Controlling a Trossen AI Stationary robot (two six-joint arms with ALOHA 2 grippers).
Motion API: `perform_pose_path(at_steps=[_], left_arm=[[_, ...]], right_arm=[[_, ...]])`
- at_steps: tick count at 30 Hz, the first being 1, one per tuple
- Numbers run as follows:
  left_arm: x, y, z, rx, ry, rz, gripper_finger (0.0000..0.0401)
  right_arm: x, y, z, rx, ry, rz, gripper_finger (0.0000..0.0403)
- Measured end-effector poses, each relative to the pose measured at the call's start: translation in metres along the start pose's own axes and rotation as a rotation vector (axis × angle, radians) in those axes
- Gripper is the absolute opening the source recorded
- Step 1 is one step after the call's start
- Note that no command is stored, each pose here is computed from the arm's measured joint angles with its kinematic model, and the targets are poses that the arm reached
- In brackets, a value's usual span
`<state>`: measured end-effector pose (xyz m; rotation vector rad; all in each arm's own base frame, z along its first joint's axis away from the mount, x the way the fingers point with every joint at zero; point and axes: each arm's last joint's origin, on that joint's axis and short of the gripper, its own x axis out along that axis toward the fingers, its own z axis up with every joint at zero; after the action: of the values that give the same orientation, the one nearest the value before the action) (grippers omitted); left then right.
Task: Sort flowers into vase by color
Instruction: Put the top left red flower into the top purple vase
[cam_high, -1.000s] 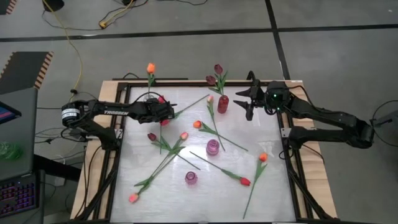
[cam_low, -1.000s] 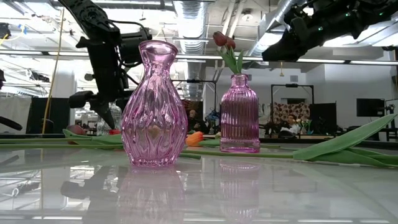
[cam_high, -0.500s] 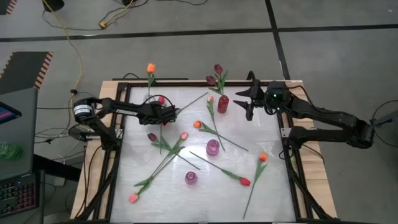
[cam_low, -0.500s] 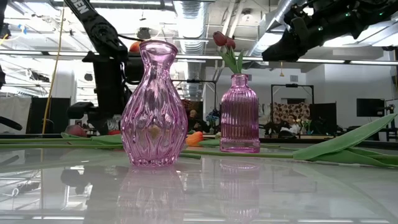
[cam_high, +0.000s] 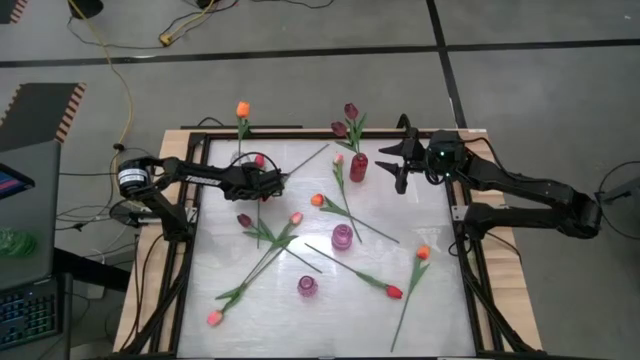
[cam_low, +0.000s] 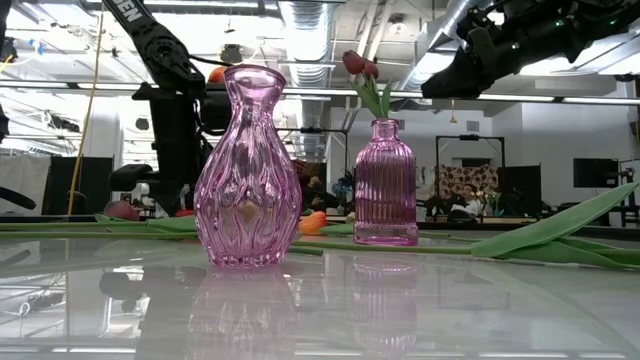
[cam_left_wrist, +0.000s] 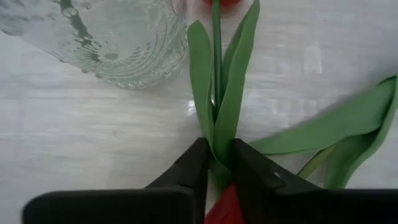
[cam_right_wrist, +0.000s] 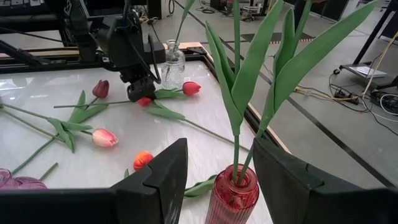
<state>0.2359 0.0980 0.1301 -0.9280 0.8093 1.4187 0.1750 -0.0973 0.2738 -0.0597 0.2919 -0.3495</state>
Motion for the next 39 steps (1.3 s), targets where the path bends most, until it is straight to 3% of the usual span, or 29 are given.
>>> perform_pose_path(at_steps=[6, 19, 30, 39], left_arm=[[0.000, -0.001, 0.000, 0.008, -0.001, -0.008, 0.0005], [-0.004, -0.004, -0.005, 0.094, 0.002, -0.025, 0.0001], [-0.035, -0.039, -0.003, 0.215, -0.042, -0.168, 0.0000], [-0.062, -0.062, 0.009, 0.253, -0.167, -0.230, 0.0000]], right_arm=[[0.000, 0.000, 0.000, 0.000, 0.002, 0.000, 0.0207], [0.000, 0.000, 0.000, 0.000, 0.002, 0.000, 0.0207], [0.000, 0.000, 0.000, 0.000, 0.002, 0.000, 0.0207], [0.000, 0.000, 0.000, 0.001, 0.002, 0.000, 0.0207]])
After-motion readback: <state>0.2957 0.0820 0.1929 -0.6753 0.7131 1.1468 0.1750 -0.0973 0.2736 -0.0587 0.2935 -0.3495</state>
